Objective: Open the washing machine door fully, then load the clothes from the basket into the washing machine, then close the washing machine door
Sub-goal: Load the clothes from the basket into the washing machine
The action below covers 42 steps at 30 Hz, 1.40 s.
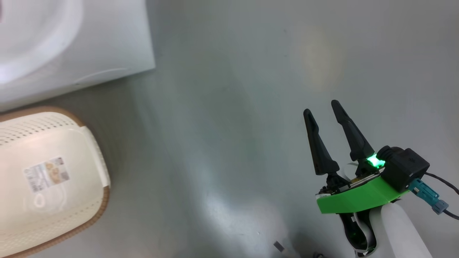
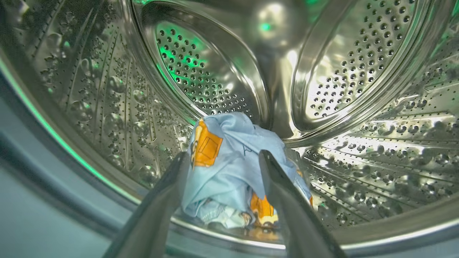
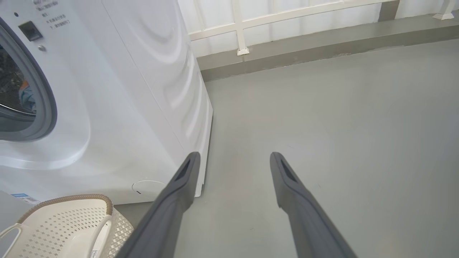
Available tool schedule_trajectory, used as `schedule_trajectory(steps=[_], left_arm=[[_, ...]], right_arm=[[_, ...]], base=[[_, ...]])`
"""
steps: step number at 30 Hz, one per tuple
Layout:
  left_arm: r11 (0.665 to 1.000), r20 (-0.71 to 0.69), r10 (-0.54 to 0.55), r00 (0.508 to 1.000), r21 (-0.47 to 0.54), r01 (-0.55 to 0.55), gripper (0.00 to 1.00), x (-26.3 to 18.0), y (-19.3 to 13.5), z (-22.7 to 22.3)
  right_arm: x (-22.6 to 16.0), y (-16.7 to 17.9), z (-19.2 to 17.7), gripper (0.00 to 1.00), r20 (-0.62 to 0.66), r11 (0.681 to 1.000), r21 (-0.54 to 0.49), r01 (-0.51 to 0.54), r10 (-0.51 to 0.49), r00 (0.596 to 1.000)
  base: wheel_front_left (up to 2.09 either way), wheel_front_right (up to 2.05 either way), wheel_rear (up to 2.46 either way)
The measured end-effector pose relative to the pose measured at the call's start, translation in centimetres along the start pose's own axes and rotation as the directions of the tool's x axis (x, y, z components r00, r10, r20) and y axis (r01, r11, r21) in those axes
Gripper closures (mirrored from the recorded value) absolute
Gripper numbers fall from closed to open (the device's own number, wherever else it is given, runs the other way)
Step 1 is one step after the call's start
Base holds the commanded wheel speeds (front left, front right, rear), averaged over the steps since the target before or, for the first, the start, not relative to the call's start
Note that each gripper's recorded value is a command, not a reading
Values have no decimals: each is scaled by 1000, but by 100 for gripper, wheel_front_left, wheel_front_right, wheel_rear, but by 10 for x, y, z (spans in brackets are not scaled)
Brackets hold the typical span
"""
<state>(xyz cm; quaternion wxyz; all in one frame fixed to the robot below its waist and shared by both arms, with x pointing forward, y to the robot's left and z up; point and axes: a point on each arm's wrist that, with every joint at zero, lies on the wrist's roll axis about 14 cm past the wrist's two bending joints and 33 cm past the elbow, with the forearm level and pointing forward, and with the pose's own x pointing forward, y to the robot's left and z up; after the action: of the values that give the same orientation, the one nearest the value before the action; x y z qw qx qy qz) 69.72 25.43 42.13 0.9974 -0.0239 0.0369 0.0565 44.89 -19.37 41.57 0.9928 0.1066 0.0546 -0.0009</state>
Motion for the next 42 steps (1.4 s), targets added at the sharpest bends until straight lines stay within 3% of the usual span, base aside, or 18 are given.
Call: schedule_trajectory(steps=[10, 25, 42], left_arm=[[998, 69, -54, 996, 21, 52, 0, -78, -9, 10], [1000, 64, -25, 998, -1, 25, 0, -236, -17, 22], [999, 49, -6, 999, -34, 7, 0, -329, -13, 40]], right_arm=[[3, 18, 12, 0, 34, 998, -16, -53, 53, 998], [-18, 45, 36, 0, 58, 991, -58, -118, 121, 991], [-59, 71, 72, 0, 104, 981, -80, -178, 186, 977]], base=[[0, 0, 0], [0, 0, 0], [0, 0, 0]])
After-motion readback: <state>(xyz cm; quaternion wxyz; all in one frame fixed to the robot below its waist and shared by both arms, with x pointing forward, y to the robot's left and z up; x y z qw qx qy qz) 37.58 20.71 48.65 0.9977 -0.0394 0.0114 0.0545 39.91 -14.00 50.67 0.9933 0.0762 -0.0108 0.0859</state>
